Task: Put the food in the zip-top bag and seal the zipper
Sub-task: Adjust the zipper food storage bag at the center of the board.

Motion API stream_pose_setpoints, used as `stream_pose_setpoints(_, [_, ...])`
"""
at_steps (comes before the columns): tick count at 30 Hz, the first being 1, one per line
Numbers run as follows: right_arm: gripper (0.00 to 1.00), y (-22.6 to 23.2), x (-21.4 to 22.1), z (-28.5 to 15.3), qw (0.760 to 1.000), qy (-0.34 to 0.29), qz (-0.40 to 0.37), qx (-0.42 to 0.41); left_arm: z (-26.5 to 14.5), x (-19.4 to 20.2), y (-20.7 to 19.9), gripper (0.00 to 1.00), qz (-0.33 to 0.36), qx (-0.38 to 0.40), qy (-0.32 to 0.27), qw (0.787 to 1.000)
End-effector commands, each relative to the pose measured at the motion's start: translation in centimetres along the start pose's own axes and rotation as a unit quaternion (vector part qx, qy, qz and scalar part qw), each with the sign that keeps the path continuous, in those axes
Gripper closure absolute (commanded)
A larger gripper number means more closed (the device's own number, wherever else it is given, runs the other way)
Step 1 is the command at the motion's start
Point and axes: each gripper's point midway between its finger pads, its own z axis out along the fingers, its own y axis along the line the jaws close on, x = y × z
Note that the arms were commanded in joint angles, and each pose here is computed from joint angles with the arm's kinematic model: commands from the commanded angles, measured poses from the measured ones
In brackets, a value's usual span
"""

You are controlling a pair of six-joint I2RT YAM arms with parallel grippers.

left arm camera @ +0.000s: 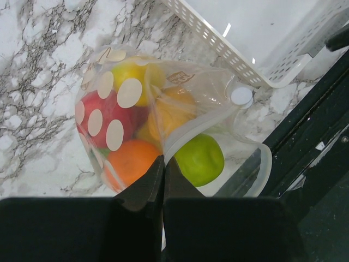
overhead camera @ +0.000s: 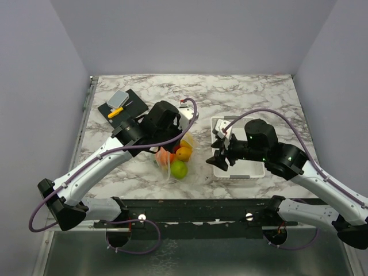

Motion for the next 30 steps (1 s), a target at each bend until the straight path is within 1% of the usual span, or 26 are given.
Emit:
stream_pose_setpoints(1, [0.37, 2.2, -0.3, 0.1, 0.989, -0.055, -0.117, -0.072, -0.4, -0.1, -0.7, 1.00, 0.009, 0.012, -0.009, 1.000])
stream_pose_setpoints(7, [0.36, 2.8, 0.7, 1.1, 0.971, -0.077, -0.204, -0.099, -1.0, 0.2, -1.7, 1.00, 0.021, 0.031, -0.012, 0.999])
stream_pose_setpoints(11, [0.37, 2.7, 1.0, 2.1, 0.962, -0.086, -0.237, -0.106, -1.5, 0.4, -2.4, 1.00, 0.035, 0.043, -0.013, 0.998])
stream_pose_setpoints(23, [0.45, 2.5, 0.9, 3.6, 0.943, -0.121, -0.294, -0.102, -1.3, 1.0, -3.5, 1.00, 0.057, 0.056, -0.001, 0.997])
stream_pose_setpoints(30, [0.47, 3.2, 2.4, 3.8, 0.937, -0.119, -0.306, -0.120, -0.8, 0.9, -3.4, 1.00, 0.058, 0.052, 0.007, 0.997])
